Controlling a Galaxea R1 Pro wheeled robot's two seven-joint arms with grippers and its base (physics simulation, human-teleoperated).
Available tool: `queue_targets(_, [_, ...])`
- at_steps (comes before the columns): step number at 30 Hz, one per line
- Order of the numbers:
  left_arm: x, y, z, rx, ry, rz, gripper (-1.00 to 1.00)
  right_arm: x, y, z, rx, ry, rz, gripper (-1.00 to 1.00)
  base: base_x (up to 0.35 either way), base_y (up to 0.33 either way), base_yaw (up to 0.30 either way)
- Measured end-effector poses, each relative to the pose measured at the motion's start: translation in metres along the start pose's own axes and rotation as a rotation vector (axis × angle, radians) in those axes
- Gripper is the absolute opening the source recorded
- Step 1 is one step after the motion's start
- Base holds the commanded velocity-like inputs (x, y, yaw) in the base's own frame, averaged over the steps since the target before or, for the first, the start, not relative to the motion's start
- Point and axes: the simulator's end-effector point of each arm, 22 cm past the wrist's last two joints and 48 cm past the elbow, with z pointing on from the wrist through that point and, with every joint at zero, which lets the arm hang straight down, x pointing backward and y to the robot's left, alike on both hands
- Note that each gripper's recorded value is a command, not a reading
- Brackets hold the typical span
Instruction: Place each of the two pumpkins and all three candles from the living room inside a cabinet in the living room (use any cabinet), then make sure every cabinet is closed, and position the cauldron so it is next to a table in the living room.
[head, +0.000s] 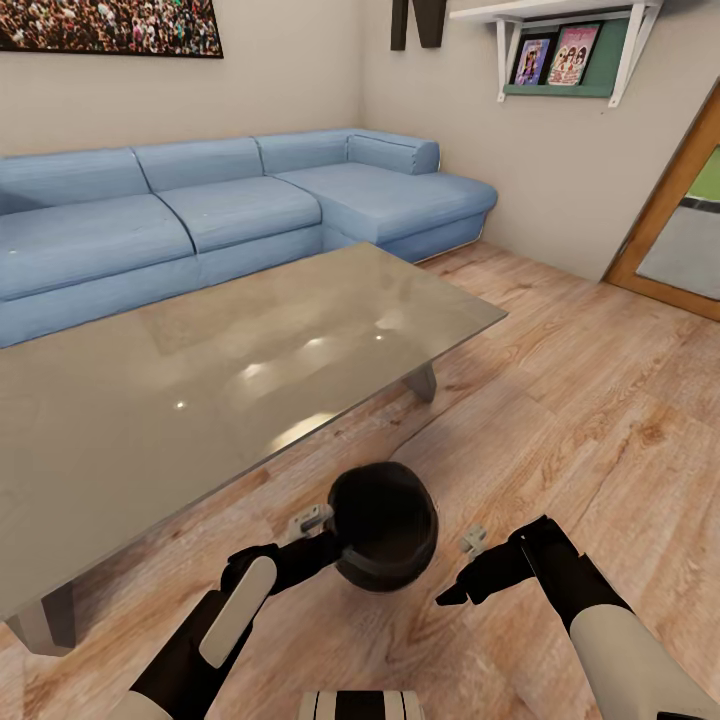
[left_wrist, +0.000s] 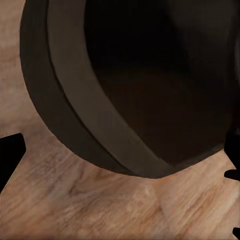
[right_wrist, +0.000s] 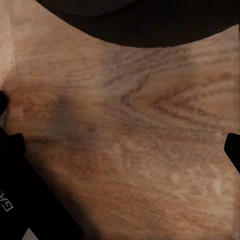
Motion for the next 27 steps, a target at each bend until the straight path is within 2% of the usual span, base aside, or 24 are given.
queue_targets(22, [0.0003, -0.0064, -0.0006, 0.012, -0.001, 0.009, 1.0, -0.0004, 0.0004, -0.0002, -0.003, -0.002, 0.0, 1.0, 0.0, 0.0, 0.0])
queue_targets(27, [0.0004, -0.007, -0.0007, 0.013, -0.001, 0.01, 1.0, -0.005, 0.0004, -0.0034, -0.005, -0.019, 0.0, 1.0, 0.0, 0.0, 0.0])
